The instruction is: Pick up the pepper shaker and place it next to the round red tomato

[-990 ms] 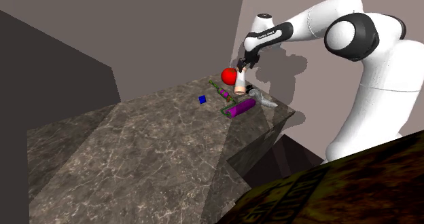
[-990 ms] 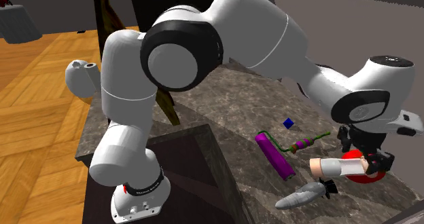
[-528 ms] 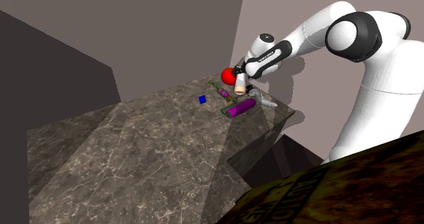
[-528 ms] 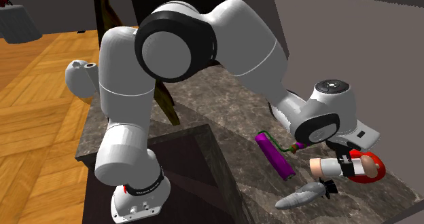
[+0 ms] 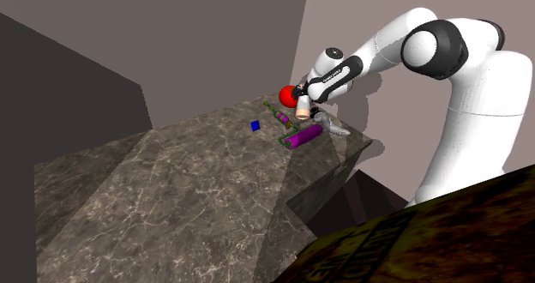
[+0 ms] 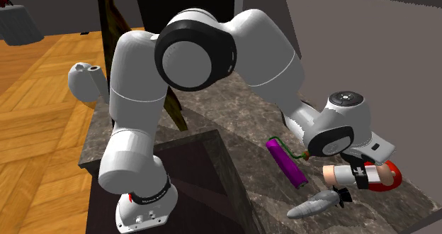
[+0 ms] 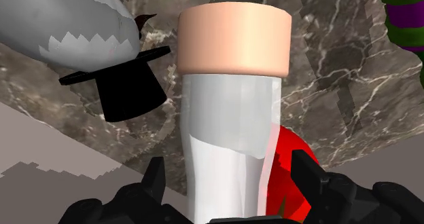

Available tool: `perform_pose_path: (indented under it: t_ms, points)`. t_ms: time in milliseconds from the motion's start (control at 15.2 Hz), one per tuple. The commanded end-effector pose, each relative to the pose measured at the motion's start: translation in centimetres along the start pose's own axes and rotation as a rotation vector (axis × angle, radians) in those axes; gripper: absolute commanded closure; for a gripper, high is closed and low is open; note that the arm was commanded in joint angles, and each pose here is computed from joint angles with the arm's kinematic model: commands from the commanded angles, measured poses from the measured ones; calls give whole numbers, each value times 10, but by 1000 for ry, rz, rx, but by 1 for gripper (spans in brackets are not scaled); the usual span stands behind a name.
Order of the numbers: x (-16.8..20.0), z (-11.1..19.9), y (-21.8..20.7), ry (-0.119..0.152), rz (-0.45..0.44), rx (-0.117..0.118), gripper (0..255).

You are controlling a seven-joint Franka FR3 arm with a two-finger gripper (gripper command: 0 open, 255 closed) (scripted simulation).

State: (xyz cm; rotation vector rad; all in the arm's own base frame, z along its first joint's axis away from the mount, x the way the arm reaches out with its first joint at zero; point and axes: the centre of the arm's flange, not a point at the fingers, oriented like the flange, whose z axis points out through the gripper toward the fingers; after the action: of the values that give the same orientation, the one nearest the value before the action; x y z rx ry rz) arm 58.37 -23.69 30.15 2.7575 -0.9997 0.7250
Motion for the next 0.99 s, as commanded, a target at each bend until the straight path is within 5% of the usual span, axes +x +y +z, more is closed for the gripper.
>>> perform_pose_path:
  t_ms: [0,132,198,924]
  points:
    - [0,0,0,0,0,0,0]
    - [0,0,0,0,0,0,0]
    - [0,0,0,0,0,0,255]
    - [5,-9,0,0,0,0,255]
